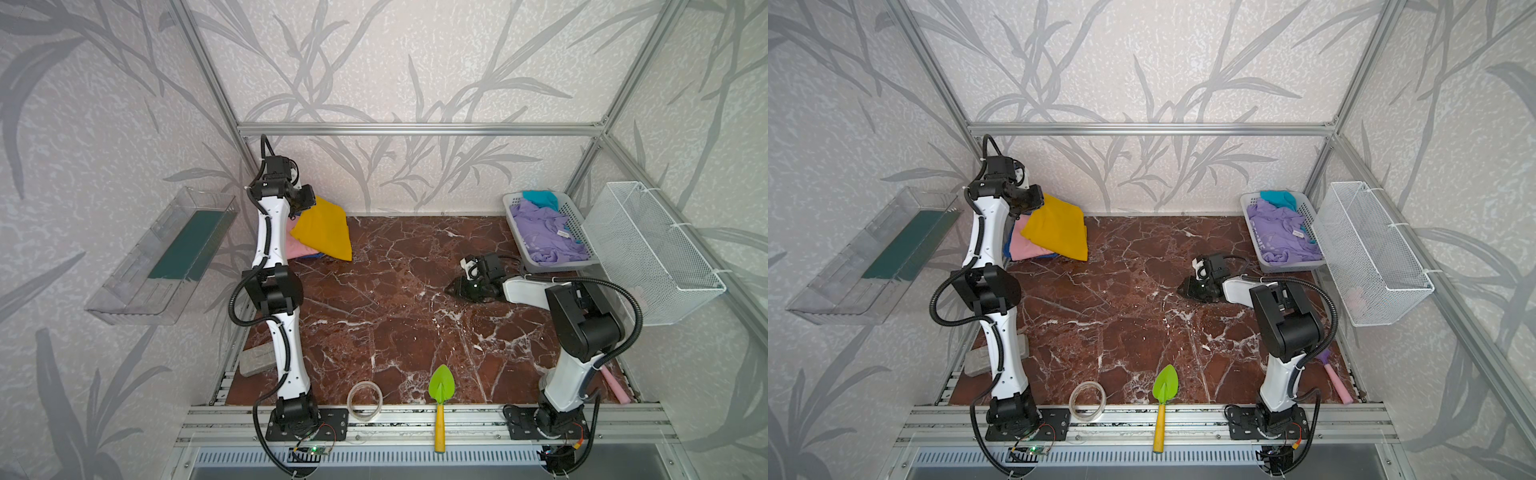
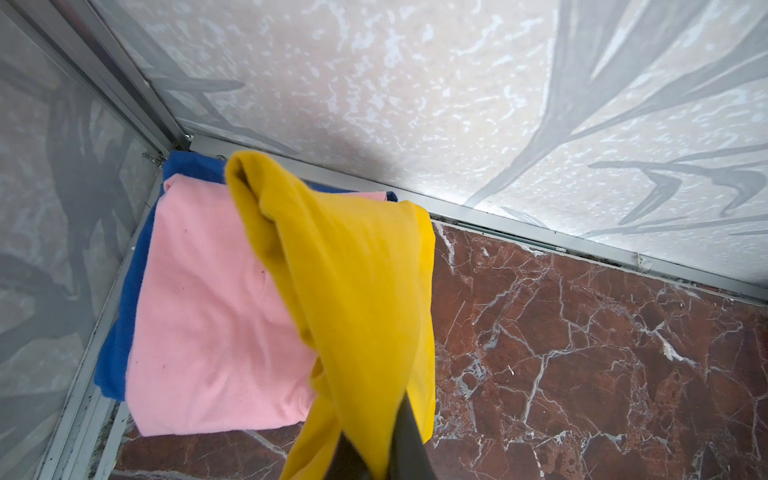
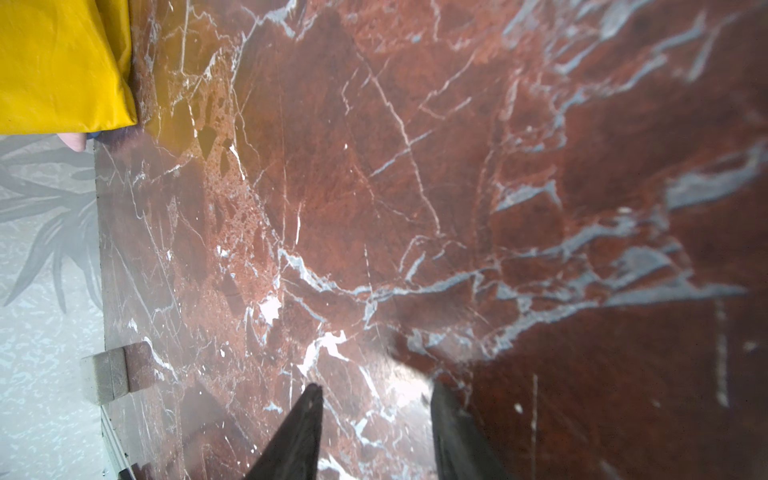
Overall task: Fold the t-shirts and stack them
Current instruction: 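Lower the yellow bundle onto the pink stack and open the left gripper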
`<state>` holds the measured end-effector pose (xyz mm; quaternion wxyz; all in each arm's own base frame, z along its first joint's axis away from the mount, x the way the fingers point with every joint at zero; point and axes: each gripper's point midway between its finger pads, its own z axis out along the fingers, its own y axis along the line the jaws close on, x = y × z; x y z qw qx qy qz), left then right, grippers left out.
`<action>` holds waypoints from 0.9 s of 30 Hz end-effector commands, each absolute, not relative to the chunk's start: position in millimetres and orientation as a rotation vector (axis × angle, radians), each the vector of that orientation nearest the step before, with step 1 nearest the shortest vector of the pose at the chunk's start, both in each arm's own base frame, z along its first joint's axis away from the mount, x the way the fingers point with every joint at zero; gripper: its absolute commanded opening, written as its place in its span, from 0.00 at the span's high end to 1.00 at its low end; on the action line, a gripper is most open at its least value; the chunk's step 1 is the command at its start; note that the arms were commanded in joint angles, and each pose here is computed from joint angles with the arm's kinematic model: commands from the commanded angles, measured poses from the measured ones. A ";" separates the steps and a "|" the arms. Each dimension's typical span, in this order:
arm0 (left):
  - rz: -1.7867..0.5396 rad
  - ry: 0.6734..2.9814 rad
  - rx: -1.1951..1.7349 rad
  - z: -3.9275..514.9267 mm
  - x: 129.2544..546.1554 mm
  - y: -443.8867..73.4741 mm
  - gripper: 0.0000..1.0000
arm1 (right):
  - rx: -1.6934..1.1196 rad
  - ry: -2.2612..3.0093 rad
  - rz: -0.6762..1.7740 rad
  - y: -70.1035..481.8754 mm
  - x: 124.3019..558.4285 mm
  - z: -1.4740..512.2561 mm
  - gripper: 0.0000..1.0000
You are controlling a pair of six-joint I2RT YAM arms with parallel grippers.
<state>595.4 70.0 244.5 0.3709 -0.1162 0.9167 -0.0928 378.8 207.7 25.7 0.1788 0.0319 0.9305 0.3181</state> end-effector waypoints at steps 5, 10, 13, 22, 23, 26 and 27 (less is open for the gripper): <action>-0.170 2.093 -0.230 347.9 592.1 76.4 1.00 | 0.198 2.855 0.782 190.6 339.3 -32.7 0.55; -0.089 2.118 -0.289 330.4 594.9 104.3 1.00 | 0.199 2.863 0.791 191.8 338.0 -36.7 0.55; -0.005 2.159 -0.370 306.0 595.6 128.2 0.54 | 0.196 2.865 0.792 191.9 337.6 -37.1 0.55; 0.078 2.147 -0.493 303.1 589.0 151.7 0.01 | 0.195 2.879 0.783 188.8 329.4 -37.9 0.55; 0.061 2.144 -0.488 306.5 587.9 148.3 0.01 | 0.195 2.880 0.776 187.6 328.0 -37.6 0.55; -0.011 2.155 -0.470 309.2 584.9 131.9 0.01 | 0.183 2.864 0.745 183.7 328.6 -31.3 0.54; -0.025 2.166 -0.459 308.0 583.7 125.4 0.01 | 0.180 2.858 0.734 182.2 329.4 -28.6 0.54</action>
